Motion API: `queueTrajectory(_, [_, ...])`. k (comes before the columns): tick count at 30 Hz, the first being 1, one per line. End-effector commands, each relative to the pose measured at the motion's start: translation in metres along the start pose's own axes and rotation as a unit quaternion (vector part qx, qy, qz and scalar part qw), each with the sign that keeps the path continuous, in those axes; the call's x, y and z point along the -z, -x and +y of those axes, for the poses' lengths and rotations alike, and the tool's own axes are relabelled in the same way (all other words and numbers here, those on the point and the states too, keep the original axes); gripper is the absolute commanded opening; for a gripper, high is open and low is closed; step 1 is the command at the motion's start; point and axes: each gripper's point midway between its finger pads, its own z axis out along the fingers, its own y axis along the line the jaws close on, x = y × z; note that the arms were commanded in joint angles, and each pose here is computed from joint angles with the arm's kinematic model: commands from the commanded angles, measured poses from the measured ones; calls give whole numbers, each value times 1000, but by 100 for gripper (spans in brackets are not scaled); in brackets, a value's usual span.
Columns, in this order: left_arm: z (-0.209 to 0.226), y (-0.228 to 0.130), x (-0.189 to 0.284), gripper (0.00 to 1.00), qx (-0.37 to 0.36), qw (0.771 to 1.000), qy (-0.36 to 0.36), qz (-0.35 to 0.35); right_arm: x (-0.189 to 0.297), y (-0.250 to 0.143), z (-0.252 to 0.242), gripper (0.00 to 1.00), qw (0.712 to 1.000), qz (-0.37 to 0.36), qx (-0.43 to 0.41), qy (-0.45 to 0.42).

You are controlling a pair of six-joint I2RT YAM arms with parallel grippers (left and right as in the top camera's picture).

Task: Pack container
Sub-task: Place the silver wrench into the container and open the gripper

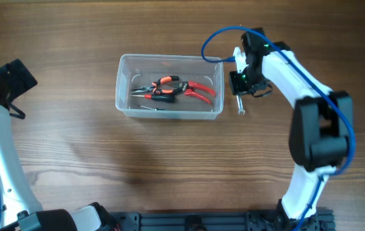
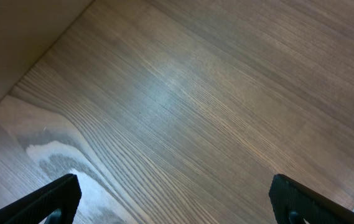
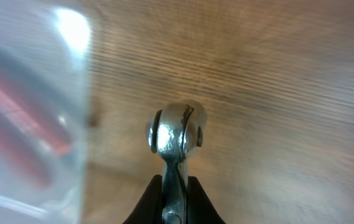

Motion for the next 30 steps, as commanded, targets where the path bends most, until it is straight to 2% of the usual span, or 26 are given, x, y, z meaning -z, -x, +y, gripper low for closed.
queueTrajectory(1, [0,1,-1,100,6,1000,-1,1,132,30,39,4,985,-172,29,8])
queueTrajectory(3, [0,1,-1,100,6,1000,-1,1,175,25,63,4,971,-227,68,18])
queueTrajectory(5, [0,1,-1,100,6,1000,-1,1,220,11,109,4,944,-285,164,32])
queueTrajectory(7, [0,1,-1,100,6,1000,-1,1,233,-4,147,4,918,-301,254,40])
queueTrajectory(11, [0,1,-1,100,6,1000,-1,1,199,-42,221,4,839,-257,477,54])
queueTrajectory(12, [0,1,-1,100,6,1000,-1,1,187,-44,228,4,819,-245,517,47])
queueTrajectory(13, [0,1,-1,100,6,1000,-1,1,166,-46,233,4,777,-223,588,32])
queueTrajectory(14, [0,1,-1,100,6,1000,-1,1,148,-44,233,4,753,-203,625,23])
queueTrajectory(15, [0,1,-1,100,6,1000,-1,1,127,-37,229,4,741,-184,646,10])
queueTrajectory(18, [0,1,-1,100,6,1000,-1,1,76,-13,213,4,752,-146,642,-25])
queueTrajectory(20, [0,1,-1,100,6,1000,-1,1,35,-8,200,4,740,-107,664,-28])
queueTrajectory(22, [0,1,-1,100,6,1000,-1,1,9,-7,192,4,740,-83,666,-26])
queueTrajectory(25, [0,1,-1,100,6,1000,-1,1,-13,-4,182,4,750,-67,658,-21])
queueTrajectory(29, [0,1,-1,100,6,1000,-1,1,-18,-6,183,5,753,-67,654,0])
queueTrajectory(30, [0,1,-1,100,6,1000,-1,1,-18,-6,183,24,756,-67,651,-1])
